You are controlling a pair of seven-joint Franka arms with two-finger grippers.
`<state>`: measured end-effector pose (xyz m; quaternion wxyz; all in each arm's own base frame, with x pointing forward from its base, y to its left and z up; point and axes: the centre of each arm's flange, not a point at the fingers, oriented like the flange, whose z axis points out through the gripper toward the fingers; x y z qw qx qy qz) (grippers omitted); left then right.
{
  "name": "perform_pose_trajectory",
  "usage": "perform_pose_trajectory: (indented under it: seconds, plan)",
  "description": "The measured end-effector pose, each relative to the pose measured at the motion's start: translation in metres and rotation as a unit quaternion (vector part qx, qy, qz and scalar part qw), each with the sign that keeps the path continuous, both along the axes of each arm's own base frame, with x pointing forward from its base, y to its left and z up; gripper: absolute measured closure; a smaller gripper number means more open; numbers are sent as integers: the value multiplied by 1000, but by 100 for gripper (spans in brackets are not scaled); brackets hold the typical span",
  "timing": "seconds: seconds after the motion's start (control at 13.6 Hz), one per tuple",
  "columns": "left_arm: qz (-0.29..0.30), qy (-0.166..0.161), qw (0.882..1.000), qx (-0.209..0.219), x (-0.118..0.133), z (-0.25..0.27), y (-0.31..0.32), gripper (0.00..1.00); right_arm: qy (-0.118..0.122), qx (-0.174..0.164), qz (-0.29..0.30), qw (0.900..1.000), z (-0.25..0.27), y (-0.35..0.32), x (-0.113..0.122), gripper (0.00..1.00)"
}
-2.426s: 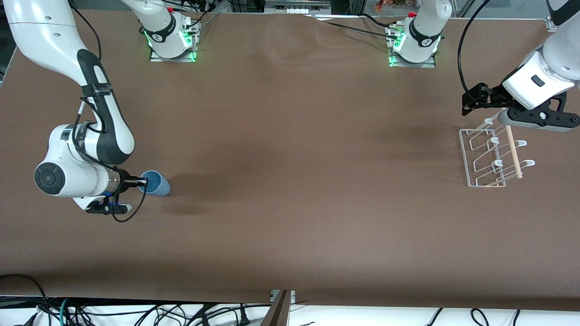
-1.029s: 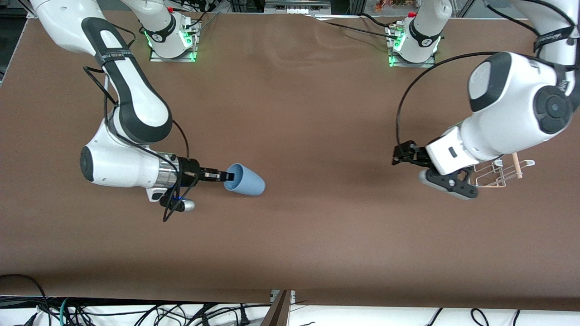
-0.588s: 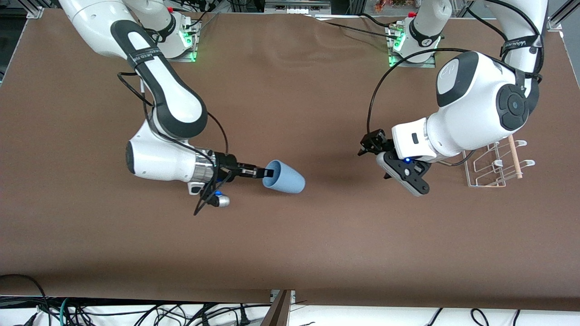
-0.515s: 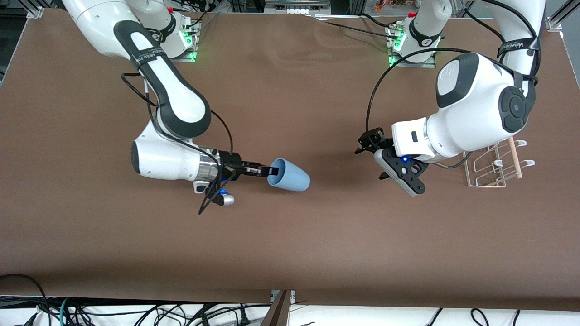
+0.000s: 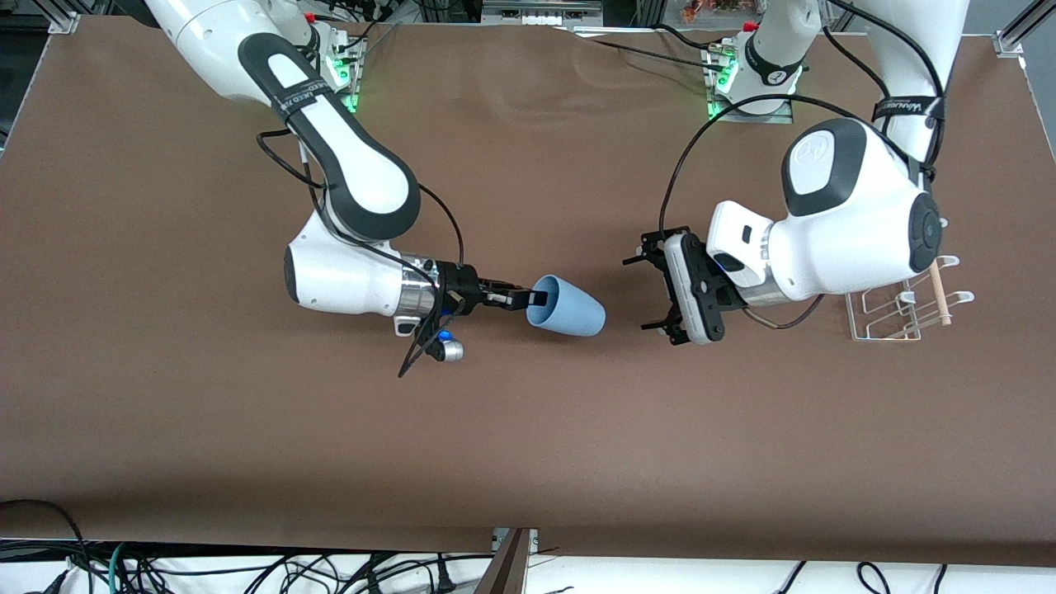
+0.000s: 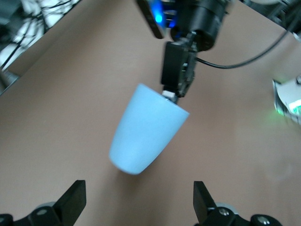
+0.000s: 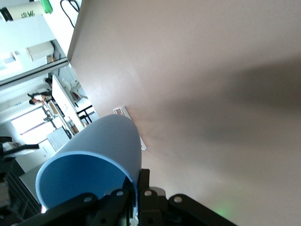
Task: Transfer cup to left arm and place on rack
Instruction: 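Carry the cup toward the left gripper while the left gripper approaches it, then close the left gripper on the cup's base and open the right gripper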
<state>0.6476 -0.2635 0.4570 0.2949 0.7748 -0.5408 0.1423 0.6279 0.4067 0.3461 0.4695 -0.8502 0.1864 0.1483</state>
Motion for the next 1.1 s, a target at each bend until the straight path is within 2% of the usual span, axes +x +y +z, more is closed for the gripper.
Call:
perform_pose_trajectory:
  seconds: [0.15,0.37,0.66,0.81,1.1]
  plan:
    - [-35,-20,999,-3,-1,-9,-6,0,16,2,-16,1000,8,5,1,95]
    - [-73,-68,995,-6,1,-23,-10,0,39,6,-37,999,21,7,5,95]
    - [-82,-116,990,-11,6,-25,-13,0,58,12,-50,997,34,16,4,95]
    - [-73,-123,989,-29,5,-25,-20,0,63,13,-52,997,37,19,3,95]
    - [-80,-125,988,-35,-3,-30,-40,0,67,14,-52,996,40,21,3,95]
